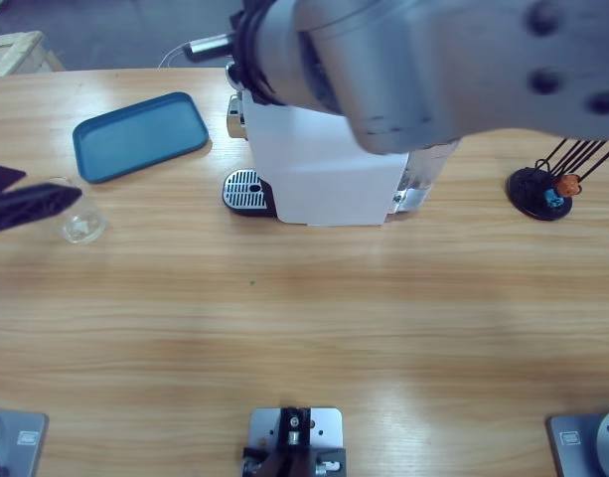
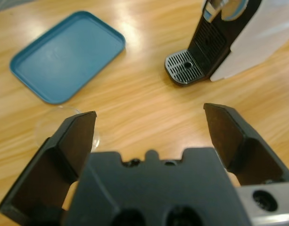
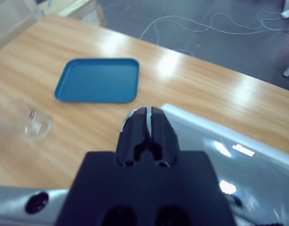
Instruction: Pour coffee
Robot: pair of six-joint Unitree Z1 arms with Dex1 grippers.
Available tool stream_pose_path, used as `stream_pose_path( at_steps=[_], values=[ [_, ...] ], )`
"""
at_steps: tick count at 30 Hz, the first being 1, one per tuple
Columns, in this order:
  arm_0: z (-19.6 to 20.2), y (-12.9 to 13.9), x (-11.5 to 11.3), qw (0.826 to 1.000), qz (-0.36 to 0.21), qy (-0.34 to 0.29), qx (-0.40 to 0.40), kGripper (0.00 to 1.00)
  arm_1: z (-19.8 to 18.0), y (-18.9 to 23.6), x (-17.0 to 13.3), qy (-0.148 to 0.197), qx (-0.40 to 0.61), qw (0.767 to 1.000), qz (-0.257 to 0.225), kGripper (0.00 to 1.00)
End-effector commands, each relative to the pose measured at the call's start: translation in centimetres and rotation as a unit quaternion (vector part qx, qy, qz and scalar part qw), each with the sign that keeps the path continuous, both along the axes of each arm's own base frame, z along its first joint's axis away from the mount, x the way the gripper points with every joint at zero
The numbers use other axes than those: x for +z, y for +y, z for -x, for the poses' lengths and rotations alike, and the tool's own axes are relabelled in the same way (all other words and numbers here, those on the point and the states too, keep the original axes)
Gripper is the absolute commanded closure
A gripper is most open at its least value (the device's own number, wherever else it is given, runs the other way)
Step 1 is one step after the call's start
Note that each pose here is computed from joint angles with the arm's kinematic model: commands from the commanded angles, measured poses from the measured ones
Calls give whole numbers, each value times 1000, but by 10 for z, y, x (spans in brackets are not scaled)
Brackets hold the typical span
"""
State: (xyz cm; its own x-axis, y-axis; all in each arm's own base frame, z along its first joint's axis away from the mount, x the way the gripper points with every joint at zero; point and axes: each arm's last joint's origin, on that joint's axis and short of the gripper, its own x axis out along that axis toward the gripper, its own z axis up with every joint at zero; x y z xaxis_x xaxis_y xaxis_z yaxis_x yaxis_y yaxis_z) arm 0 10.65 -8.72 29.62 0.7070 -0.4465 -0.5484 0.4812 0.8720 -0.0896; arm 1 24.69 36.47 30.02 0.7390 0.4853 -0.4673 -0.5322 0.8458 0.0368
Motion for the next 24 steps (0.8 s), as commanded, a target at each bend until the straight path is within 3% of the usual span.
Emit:
stream_pose_path(
  at_steps=[1, 3, 5, 11, 18, 24],
  values=[
    [-1, 6, 10, 998, -26, -51, 22, 74, 58, -61, 70, 33, 102, 994, 34, 0],
    [0, 8, 14, 997, -32, -57, 32, 150, 77, -92, 90, 41, 106, 993, 39, 0],
    [-5, 4, 14, 998, -33, -50, 33, 150, 106, -142, 98, 34, 105, 993, 31, 0],
    [-34, -16, -3, 994, -65, -43, 75, 118, 168, -251, 69, -27, 104, 994, -21, 0],
    [-47, -22, -45, 983, -82, 26, 162, 87, 178, -269, 27, -1, 93, 995, -27, 0],
    [-44, -19, -60, 977, -89, 48, 189, 89, 184, -279, 1, 4, 91, 995, -28, 0]
  ],
)
